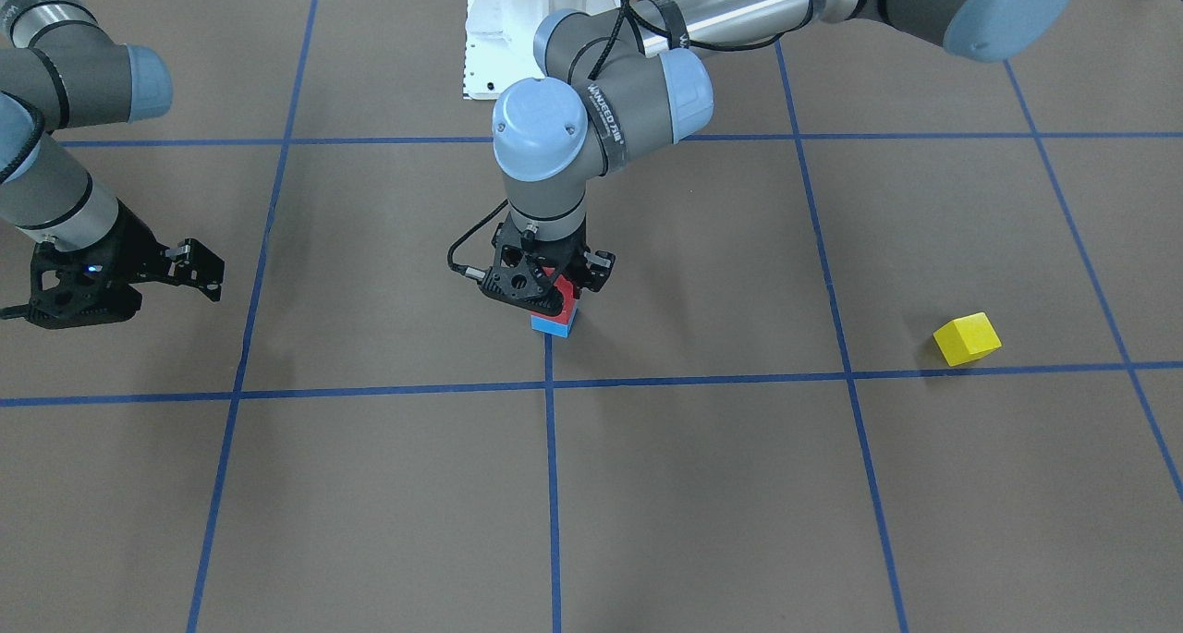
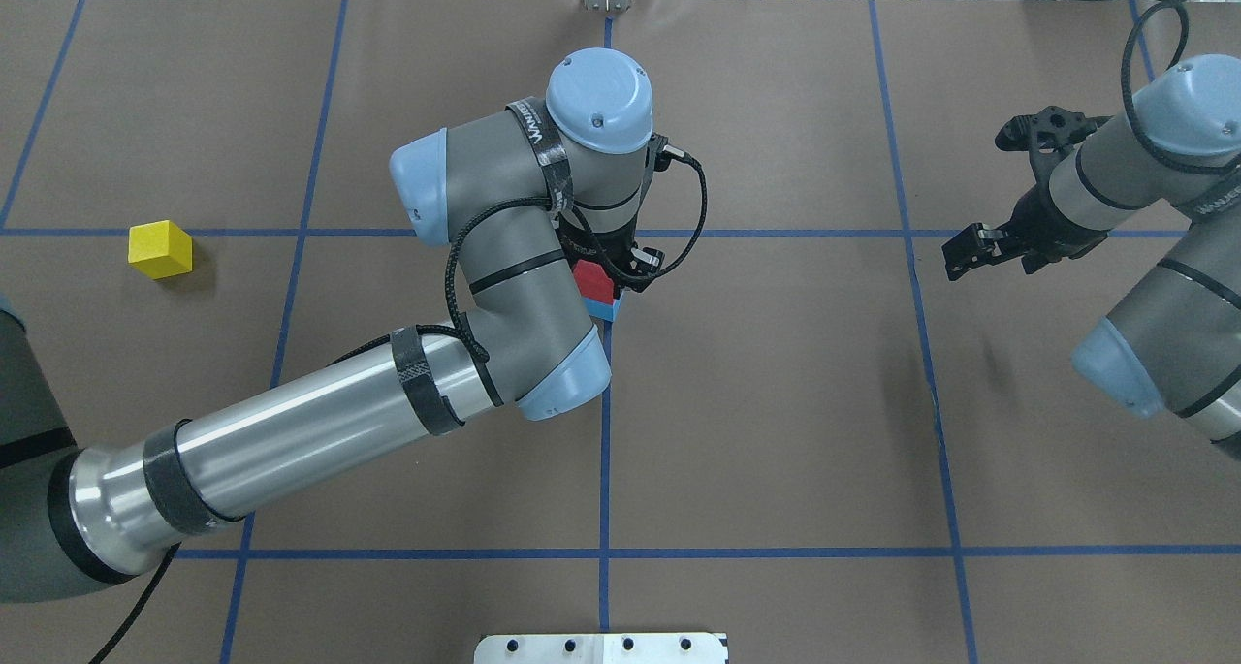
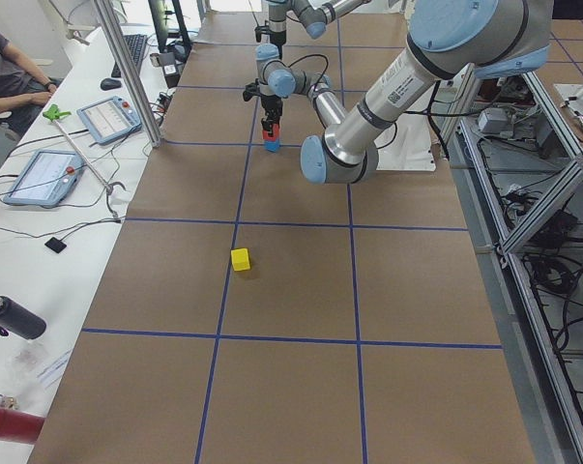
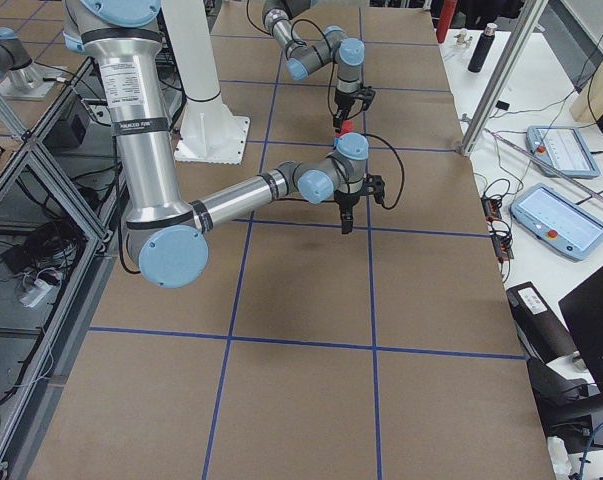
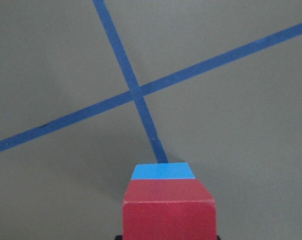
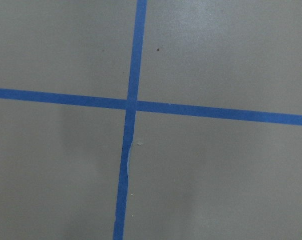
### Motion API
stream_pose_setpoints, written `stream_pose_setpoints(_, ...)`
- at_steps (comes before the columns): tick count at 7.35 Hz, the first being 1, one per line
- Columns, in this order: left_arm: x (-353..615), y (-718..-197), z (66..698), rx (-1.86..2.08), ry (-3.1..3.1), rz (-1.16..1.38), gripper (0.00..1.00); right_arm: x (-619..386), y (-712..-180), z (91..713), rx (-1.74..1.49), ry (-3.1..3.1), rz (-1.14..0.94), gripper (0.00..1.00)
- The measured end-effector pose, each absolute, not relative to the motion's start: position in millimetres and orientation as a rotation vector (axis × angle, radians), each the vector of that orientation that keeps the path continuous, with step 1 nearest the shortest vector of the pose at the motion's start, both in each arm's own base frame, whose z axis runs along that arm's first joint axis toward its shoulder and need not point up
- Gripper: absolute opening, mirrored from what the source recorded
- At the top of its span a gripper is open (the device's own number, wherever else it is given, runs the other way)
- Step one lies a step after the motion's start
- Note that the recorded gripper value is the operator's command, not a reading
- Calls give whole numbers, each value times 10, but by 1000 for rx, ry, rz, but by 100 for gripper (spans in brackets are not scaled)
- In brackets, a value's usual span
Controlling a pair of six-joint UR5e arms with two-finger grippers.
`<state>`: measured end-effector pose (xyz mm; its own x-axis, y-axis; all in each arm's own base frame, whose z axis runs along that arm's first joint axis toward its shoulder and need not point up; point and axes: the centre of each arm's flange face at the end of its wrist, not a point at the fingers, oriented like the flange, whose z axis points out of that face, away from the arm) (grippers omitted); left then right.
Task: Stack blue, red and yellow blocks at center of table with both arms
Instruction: 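Lower the red cube onto the blue cube with the left gripper, then open the left gripper and lift it away from the stack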
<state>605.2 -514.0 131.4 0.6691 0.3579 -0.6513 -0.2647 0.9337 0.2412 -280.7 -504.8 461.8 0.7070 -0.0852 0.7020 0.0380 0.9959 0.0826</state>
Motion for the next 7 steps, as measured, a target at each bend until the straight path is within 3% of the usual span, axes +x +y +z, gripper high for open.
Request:
stream_pose_setpoints(5, 5931, -5163, 1220, 142, 772, 338, 99, -2828, -5063, 4592, 66, -785, -70, 100)
stream_pose_setpoints(7, 5293, -5291, 1251, 159, 768, 287, 99, -2831, -5065, 4591, 66, -785, -71, 100)
